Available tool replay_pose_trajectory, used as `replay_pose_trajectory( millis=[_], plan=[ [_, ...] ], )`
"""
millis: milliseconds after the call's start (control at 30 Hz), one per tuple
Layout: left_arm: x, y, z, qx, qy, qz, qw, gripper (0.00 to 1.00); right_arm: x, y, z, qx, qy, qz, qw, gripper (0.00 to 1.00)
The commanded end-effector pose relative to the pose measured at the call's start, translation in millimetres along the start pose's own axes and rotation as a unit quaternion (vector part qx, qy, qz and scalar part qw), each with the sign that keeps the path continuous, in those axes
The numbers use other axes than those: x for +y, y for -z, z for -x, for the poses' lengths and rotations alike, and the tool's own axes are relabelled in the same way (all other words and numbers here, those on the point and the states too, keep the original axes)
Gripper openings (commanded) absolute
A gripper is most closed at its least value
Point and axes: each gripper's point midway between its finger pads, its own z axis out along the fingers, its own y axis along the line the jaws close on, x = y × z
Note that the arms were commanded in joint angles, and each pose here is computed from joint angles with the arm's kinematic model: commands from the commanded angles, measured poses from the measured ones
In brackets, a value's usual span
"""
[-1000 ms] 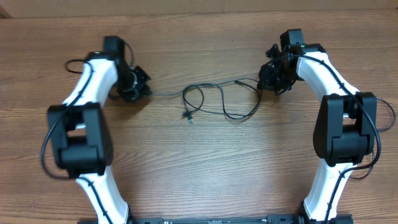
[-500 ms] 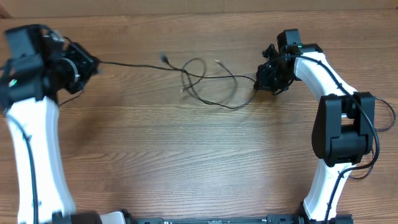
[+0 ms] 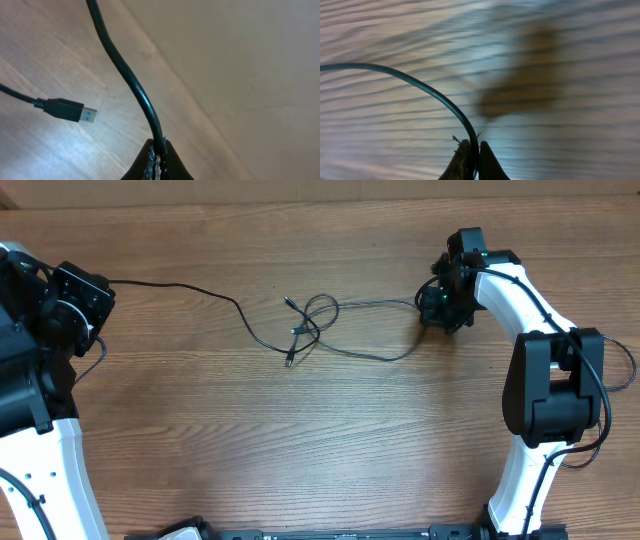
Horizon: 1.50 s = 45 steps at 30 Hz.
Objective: Untangle cables
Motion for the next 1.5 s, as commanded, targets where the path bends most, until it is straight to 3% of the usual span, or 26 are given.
replay_pose_trajectory(
  millis=[0, 167, 267, 567, 733, 900, 967, 1033, 1133, 1233, 1267, 1367, 1467],
  plan=[
    [11, -14, -6, 0.020, -0.024, 0.028, 0.999, 0.04, -22, 13, 6, -0.025, -0.031, -0.057, 0.998, 0.04],
    [34, -50, -39, 0.110, -0.059, 0.080, 0.989, 0.04, -13, 12, 6, -0.022, -0.031, -0.033, 0.999, 0.04],
    [53, -88, -76, 0.198, -0.081, 0.122, 0.969, 0.04, -13, 12, 6, -0.022, -0.032, -0.032, 0.999, 0.04],
    [76, -165, -173, 0.350, -0.166, 0.172, 0.906, 0.04, -13, 12, 6, -0.022, -0.031, -0.032, 0.999, 0.04],
    [80, -182, -204, 0.387, -0.213, 0.170, 0.881, 0.04, -13, 12, 6, -0.022, -0.031, -0.032, 0.999, 0.04],
    [85, -179, -194, 0.373, -0.243, 0.197, 0.874, 0.06, -13, 12, 7, -0.023, -0.031, -0.031, 0.999, 0.04],
    [87, -175, -183, 0.358, -0.253, 0.220, 0.871, 0.13, -13, 12, 7, -0.023, -0.031, -0.031, 0.999, 0.04],
    [85, -173, -176, 0.350, -0.259, 0.230, 0.871, 0.30, -13, 12, 7, -0.023, -0.031, -0.031, 0.999, 0.04],
    [86, -169, -170, 0.345, -0.264, 0.241, 0.868, 0.69, -13, 12, 7, -0.023, -0.031, -0.031, 0.999, 0.04],
    [88, -163, -161, 0.334, -0.268, 0.263, 0.864, 0.94, -13, 12, 7, -0.023, -0.031, -0.031, 0.999, 0.04],
    [86, -160, -159, 0.332, -0.264, 0.268, 0.865, 0.98, -13, 12, 7, -0.023, -0.031, -0.031, 0.999, 0.04],
    [74, -150, -152, 0.327, -0.242, 0.271, 0.872, 1.00, -13, 12, 7, -0.023, -0.031, -0.031, 0.999, 0.04],
    [46, -151, -157, 0.338, -0.222, 0.217, 0.889, 1.00, -13, 12, 7, -0.023, -0.031, -0.031, 0.999, 0.04]
  ],
)
